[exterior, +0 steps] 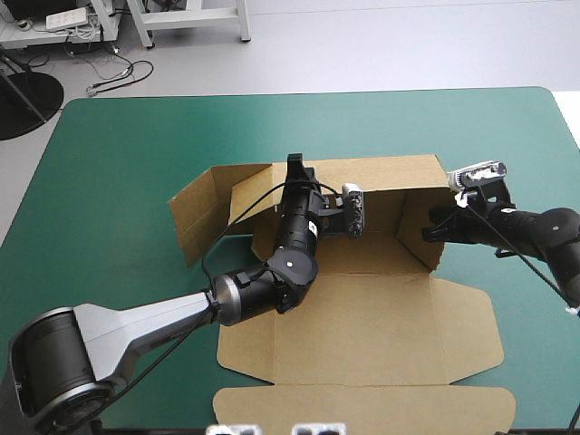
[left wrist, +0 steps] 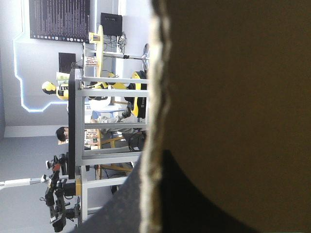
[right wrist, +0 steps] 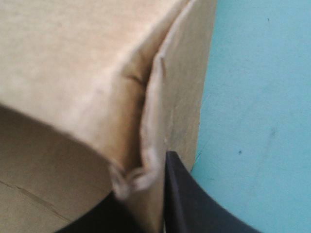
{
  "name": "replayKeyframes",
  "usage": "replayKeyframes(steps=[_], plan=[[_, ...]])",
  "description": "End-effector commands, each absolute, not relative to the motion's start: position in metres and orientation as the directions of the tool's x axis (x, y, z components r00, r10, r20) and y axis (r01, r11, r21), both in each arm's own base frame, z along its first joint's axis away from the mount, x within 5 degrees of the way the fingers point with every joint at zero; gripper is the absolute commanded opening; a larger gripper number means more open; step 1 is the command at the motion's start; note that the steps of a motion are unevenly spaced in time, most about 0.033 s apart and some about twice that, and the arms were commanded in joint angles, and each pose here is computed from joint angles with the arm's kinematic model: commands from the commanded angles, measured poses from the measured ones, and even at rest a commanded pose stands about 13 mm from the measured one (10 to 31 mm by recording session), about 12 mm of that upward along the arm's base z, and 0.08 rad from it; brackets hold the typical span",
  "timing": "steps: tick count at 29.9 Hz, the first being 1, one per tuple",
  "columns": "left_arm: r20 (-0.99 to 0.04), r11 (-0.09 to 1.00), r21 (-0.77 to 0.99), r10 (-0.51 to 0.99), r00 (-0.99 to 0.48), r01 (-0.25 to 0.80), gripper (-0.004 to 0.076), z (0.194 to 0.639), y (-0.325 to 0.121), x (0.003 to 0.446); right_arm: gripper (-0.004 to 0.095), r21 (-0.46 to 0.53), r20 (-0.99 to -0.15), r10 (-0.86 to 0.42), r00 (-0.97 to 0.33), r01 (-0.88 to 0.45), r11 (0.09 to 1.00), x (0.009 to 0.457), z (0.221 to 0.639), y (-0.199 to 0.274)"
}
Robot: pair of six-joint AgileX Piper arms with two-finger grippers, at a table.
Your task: Fold the box
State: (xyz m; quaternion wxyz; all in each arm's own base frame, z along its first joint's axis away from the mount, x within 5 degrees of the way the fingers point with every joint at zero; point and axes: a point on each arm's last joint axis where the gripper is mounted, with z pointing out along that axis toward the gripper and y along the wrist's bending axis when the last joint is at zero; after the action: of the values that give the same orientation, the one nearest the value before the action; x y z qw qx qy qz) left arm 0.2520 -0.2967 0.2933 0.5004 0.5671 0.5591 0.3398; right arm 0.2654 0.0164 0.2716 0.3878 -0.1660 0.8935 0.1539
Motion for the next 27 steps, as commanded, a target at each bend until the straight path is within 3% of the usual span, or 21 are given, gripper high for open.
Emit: replayKeyframes(steps=[1, 6, 11, 14, 23, 27], plan=[[-0.201, 0.150, 0.961, 0.956, 0.214, 0.230, -0.0008, 0.322, -0.298, 0.246, -0.0001, 0.187, -0.761, -0.143, -0.633, -0.426, 0.885, 0.264, 0.279, 0.022], [-0.190, 0.143, 0.966, 0.958, 0.214, 0.216, 0.0065, 0.323, -0.297, 0.248, -0.0001, 0.179, -0.739, -0.191, -0.646, -0.462, 0.869, 0.261, 0.277, 0.023], [-0.121, 0.085, 0.985, 0.960, 0.254, 0.148, 0.0283, 0.325, -0.301, 0.249, 0.0000, 0.185, -0.727, -0.211, -0.654, -0.481, 0.857, 0.259, 0.276, 0.024], [-0.058, 0.040, 0.997, 0.958, 0.280, 0.068, 0.0362, 0.330, -0.303, 0.248, 0.0000, 0.187, -0.718, -0.213, -0.663, -0.479, 0.858, 0.258, 0.275, 0.024], [-0.131, 0.129, 0.991, 0.929, 0.345, 0.031, 0.0294, 0.352, -0.323, 0.203, 0.0000, 0.184, -0.710, -0.218, -0.670, -0.475, 0.860, 0.257, 0.274, 0.023], [-0.220, 0.229, 0.973, 0.886, 0.408, 0.028, 0.0255, 0.375, -0.324, 0.167, -0.0001, 0.184, -0.710, -0.218, -0.670, -0.475, 0.860, 0.257, 0.274, 0.023]])
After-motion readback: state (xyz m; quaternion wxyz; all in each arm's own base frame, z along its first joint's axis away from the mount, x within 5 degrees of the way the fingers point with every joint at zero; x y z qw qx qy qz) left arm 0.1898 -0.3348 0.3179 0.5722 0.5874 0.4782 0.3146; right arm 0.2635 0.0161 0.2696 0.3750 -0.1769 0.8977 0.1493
